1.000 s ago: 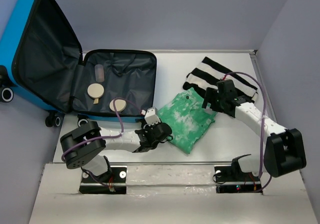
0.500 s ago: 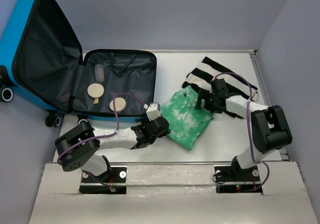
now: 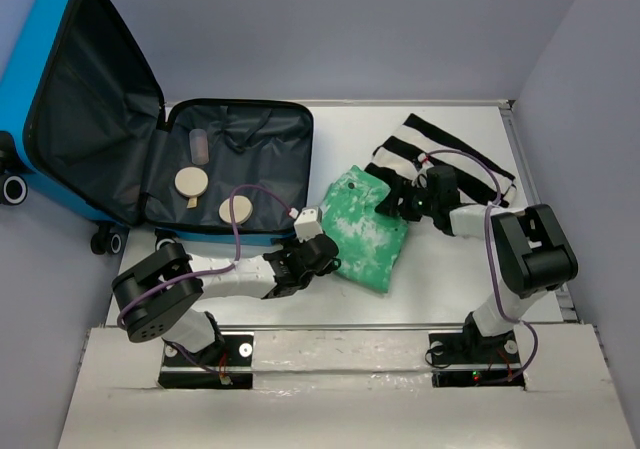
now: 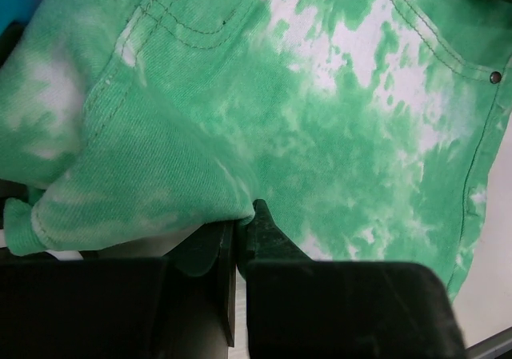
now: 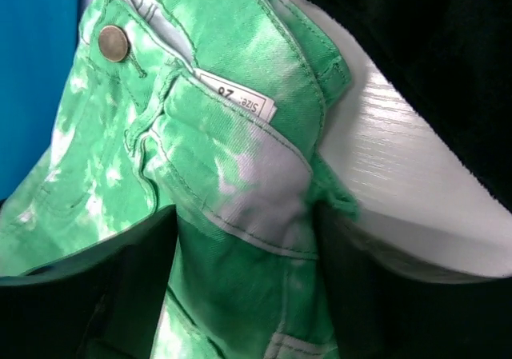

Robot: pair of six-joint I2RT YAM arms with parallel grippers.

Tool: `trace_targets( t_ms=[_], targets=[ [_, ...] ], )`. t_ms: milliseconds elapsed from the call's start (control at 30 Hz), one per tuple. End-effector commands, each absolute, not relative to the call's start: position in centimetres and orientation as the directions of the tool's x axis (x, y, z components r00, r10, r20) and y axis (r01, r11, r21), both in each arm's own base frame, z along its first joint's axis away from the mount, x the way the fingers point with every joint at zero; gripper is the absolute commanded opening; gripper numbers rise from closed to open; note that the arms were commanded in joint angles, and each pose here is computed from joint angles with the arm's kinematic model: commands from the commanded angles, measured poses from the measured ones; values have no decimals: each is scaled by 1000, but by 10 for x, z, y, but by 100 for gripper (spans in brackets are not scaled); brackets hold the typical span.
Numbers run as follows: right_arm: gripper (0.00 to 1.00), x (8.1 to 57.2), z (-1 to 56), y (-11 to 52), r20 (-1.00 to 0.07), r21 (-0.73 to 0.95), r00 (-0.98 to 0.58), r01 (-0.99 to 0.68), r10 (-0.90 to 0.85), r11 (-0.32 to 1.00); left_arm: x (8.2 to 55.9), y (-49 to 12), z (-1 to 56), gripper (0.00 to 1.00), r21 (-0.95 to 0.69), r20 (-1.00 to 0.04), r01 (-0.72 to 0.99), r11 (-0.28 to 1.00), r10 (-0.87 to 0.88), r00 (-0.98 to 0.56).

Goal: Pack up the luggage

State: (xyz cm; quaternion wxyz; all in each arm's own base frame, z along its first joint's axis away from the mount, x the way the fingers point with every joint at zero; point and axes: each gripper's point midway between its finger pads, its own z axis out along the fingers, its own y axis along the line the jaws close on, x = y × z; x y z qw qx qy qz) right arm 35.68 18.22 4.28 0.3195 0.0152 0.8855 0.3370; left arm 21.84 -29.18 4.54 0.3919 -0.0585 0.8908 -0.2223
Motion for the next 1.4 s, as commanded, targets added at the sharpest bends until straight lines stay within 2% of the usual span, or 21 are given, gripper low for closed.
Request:
trace_targets(
  t_ms=[0, 100, 133, 167, 200, 300, 333, 433, 467, 533, 567, 600, 633, 667, 700, 833, 867, 967, 1100, 1233, 1367],
  targets=[
    [63, 280, -3, 195, -286, 665, -941, -61, 179, 744, 233, -319, 78, 6, -526, -686, 114, 843, -341, -643],
    [65, 271, -3, 202, -287, 645, -947, -79, 145, 760, 233, -320, 80, 6, -525, -689, 120, 843, -338, -641],
    [70, 270, -5, 199, -289, 621, -947, -72, 143, 781, 234, -319, 80, 6, -524, -691, 121, 843, -337, -639],
    [89, 276, -8, 191, -309, 578, -937, -47, 165, 815, 234, -319, 80, 6, -524, -691, 120, 844, -338, -639],
    [97, 275, -6, 192, -312, 568, -937, -49, 159, 821, 235, -319, 80, 6, -524, -691, 119, 843, -339, -638],
    [100, 285, 3, 178, -362, 499, -915, -29, 178, 866, 235, -316, 79, 6, -522, -691, 117, 845, -338, -638],
    [97, 287, 8, 178, -368, 489, -915, -39, 165, 871, 234, -316, 81, 6, -525, -693, 120, 843, -340, -636],
    [74, 280, 9, 188, -347, 499, -930, -72, 123, 864, 236, -316, 83, 6, -529, -694, 121, 840, -346, -631],
    [71, 276, 5, 193, -336, 502, -936, -82, 106, 861, 237, -316, 84, 6, -529, -696, 122, 840, -347, -629],
    [56, 257, -6, 212, -284, 542, -957, -118, 49, 832, 239, -318, 87, 6, -530, -699, 127, 838, -348, -624],
    [52, 250, -8, 220, -269, 575, -963, -132, 34, 807, 240, -320, 89, 6, -531, -700, 129, 837, -349, -623],
    [30, 248, -4, 234, -279, 633, -960, -171, 17, 755, 242, -319, 88, 6, -528, -703, 128, 840, -347, -621],
    [19, 247, -5, 237, -278, 648, -960, -171, 21, 742, 242, -320, 88, 6, -527, -704, 129, 840, -346, -620],
    [12, 244, -5, 237, -266, 660, -963, -151, 42, 736, 243, -320, 89, 6, -528, -704, 127, 840, -349, -619],
    [7, 252, 8, 241, -318, 673, -946, -181, 60, 717, 245, -321, 92, 6, -528, -708, 133, 838, -349, -614],
    [7, 273, 61, 244, -460, 673, -880, -256, 121, 694, 255, -325, 117, 6, -544, -727, 159, 824, -368, -580],
    [7, 281, 100, 244, -537, 669, -829, -307, 155, 677, 259, -328, 136, 6, -565, -731, 173, 807, -392, -558],
    [7, 290, 171, 239, -661, 635, -721, -390, 208, 667, 267, -330, 174, 6, -580, -752, 205, 789, -422, -506],
    [7, 291, 236, 235, -718, 603, -662, -437, 216, 667, 278, -337, 257, 6, -633, -758, 280, 722, -506, -412],
    [7, 299, 284, 251, -752, 598, -622, -507, 217, 620, 295, -318, 308, 6, -651, -755, 293, 700, -559, -342],
    [7, 326, 339, 289, -793, 580, -566, -590, 225, 563, 330, -241, 349, 5, -691, -723, 218, 689, -658, -212]
  ],
)
